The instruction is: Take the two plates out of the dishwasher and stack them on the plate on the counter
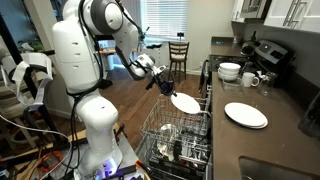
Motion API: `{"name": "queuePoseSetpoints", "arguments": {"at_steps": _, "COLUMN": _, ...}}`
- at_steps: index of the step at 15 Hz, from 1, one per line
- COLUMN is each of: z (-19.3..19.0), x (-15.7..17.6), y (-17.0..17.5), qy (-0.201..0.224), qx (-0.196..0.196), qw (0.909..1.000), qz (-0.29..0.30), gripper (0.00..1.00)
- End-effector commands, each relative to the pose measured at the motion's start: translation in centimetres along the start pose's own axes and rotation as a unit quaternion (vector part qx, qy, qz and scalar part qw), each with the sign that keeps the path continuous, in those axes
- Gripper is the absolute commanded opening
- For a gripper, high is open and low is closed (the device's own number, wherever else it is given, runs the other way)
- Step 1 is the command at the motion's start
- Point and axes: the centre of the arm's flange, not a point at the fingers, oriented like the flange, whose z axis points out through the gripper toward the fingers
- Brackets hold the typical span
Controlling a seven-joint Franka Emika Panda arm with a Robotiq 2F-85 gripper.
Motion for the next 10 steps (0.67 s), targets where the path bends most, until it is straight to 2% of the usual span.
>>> {"name": "queuePoseSetpoints", "arguments": {"at_steps": 1, "z": -0.7, "x": -0.2, "y": 2.0, "qy": 0.001, "qx": -0.047, "qw": 0.9986, "qz": 0.024, "gripper": 0.02}}
{"name": "queuePoseSetpoints", "arguments": {"at_steps": 5, "z": 0.2, "x": 0.0, "y": 5.0, "qy": -0.002, "qx": -0.061, "qw": 0.9975, "qz": 0.037, "gripper": 0.02}}
{"name": "queuePoseSetpoints", "arguments": {"at_steps": 10, "z": 3.0, "x": 1.1, "y": 8.9, "qy": -0.021, "qx": -0.045, "qw": 0.9972, "qz": 0.056, "gripper": 0.02}}
